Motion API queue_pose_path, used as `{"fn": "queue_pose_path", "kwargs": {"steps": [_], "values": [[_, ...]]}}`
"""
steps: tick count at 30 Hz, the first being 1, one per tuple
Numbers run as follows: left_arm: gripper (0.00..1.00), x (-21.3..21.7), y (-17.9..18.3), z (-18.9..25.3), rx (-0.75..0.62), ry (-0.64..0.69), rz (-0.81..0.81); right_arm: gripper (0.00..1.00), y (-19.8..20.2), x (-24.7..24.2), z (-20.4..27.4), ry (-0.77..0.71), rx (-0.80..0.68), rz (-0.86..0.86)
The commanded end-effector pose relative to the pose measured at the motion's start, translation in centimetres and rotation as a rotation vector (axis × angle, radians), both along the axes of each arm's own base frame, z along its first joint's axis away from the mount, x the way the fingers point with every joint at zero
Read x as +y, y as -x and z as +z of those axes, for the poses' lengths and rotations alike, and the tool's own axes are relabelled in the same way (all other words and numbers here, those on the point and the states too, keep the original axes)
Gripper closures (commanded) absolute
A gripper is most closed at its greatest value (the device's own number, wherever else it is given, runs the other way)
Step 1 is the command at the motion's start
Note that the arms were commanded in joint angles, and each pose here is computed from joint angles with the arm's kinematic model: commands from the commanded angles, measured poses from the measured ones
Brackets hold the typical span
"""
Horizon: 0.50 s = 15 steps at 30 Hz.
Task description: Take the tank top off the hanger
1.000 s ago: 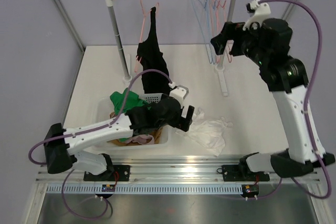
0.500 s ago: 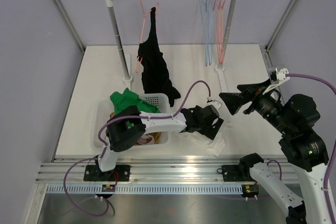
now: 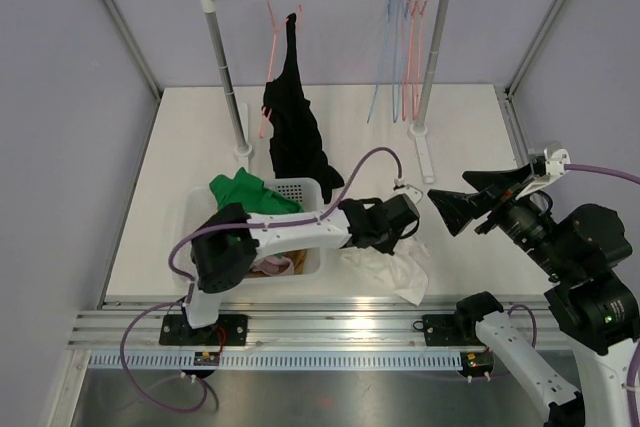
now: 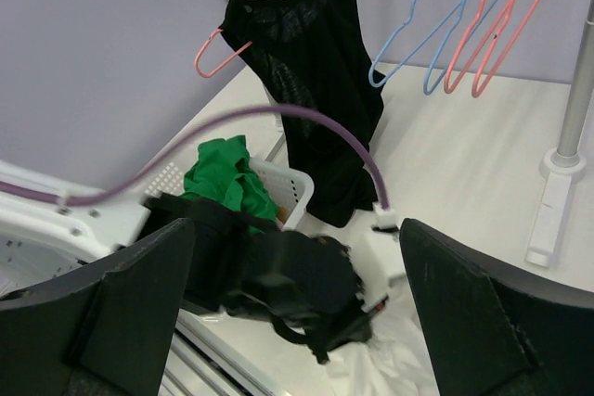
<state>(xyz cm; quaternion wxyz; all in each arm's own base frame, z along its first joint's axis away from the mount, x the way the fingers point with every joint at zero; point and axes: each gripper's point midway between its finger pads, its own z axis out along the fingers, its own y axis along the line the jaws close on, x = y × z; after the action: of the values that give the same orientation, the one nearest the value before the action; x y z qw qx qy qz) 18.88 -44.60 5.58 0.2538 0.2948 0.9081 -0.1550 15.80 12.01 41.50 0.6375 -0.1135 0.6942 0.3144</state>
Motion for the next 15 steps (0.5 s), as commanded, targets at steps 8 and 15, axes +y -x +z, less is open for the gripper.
{"fn": "queue_pose_path", "kwargs": {"steps": [8, 15], "values": [[1.00, 10.1, -3.3, 24.5, -0.412, 0.240, 0.234, 0.01, 1.1, -1.1, 1.4, 0.007, -0.059, -0.032], [1.00, 20.2, -4.2, 26.1, -0.452, 0.202, 0.458, 0.01, 1.0, -0.7, 1.9, -0.005, -0.063, -0.014]]}}
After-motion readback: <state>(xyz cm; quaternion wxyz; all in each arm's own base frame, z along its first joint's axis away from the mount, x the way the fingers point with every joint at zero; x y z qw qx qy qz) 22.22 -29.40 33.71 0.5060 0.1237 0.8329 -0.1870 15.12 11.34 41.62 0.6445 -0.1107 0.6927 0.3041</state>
